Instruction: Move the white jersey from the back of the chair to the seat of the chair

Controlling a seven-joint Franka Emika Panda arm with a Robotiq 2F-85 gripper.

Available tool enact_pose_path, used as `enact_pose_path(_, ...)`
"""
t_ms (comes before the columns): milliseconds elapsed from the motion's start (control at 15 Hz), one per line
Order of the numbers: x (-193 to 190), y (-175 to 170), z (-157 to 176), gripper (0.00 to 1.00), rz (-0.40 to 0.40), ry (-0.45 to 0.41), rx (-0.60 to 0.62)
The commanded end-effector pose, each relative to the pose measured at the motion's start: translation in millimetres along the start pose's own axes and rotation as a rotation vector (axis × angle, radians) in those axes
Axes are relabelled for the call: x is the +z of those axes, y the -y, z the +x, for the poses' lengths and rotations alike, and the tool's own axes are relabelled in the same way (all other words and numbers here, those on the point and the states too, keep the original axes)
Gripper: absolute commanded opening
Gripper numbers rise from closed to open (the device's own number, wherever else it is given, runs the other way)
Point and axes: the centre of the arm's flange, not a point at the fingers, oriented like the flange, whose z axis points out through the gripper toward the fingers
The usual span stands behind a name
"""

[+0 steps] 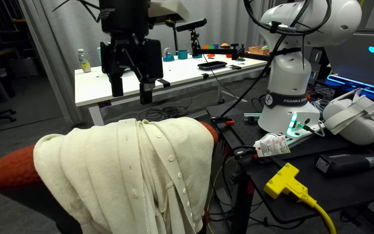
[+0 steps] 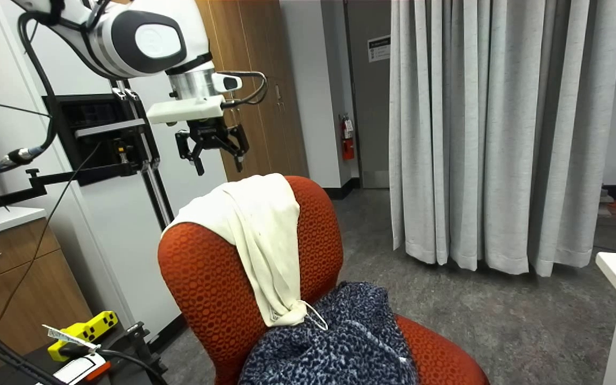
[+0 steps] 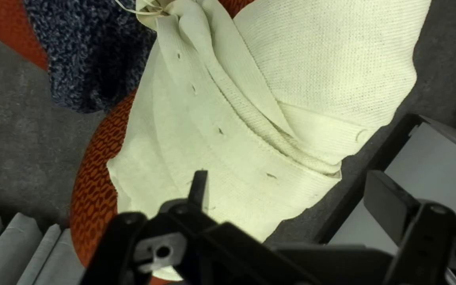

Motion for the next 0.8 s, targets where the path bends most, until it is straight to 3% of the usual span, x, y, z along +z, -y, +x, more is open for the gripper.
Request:
enact_pose_path(0, 21, -9, 18, 1.00, 0.053, -0.017, -0.016)
enact_pose_path(600, 69, -21, 15, 1.00, 0.122, 0.035, -0.006)
enact_pose_path(667, 71, -23, 15, 0.75, 0.122, 0.036, 0.000)
enact_pose_path(733, 72, -26, 15, 0.74, 0.120, 0.036, 0.004)
